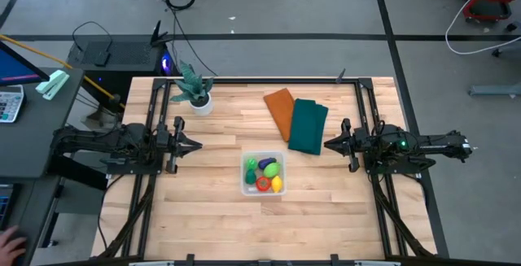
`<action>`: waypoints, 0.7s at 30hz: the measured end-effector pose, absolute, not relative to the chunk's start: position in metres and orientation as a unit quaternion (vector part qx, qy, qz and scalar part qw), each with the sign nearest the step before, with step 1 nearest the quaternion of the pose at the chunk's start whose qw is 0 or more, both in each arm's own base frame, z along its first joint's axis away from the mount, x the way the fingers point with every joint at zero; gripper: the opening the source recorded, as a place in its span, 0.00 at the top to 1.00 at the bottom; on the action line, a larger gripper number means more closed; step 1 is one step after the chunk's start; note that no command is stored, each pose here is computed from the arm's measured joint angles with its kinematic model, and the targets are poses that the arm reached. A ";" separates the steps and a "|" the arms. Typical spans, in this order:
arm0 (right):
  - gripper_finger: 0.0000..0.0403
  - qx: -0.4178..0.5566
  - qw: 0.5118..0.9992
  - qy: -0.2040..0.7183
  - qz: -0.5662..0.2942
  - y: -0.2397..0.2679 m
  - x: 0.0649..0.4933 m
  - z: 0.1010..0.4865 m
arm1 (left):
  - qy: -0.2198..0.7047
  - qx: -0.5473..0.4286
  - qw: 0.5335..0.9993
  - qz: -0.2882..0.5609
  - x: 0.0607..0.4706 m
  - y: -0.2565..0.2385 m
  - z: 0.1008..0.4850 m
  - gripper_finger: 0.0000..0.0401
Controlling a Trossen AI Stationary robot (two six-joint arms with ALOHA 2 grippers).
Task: Pick and placing Produce into tupperware
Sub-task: Return to Home Position
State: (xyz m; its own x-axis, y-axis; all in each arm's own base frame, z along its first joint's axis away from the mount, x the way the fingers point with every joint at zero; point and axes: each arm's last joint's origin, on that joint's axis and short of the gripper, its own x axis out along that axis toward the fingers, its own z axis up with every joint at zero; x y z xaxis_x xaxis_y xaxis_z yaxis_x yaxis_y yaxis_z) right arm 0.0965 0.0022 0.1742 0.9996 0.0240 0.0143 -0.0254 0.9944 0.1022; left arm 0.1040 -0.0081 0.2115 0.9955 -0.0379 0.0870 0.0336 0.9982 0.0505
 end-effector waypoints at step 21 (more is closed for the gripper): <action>1.00 0.051 0.999 -0.006 0.012 0.002 0.097 0.174 | -0.044 0.024 0.999 -0.018 0.104 -0.008 0.212 0.92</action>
State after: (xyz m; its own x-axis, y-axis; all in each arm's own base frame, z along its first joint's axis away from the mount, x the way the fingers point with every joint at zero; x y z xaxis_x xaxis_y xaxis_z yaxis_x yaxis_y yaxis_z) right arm 0.0966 0.0022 0.1741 0.9996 0.0240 0.0140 -0.0253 0.9945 0.1019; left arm 0.1040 -0.0081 0.2115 0.9955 -0.0379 0.0873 0.0336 0.9982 0.0505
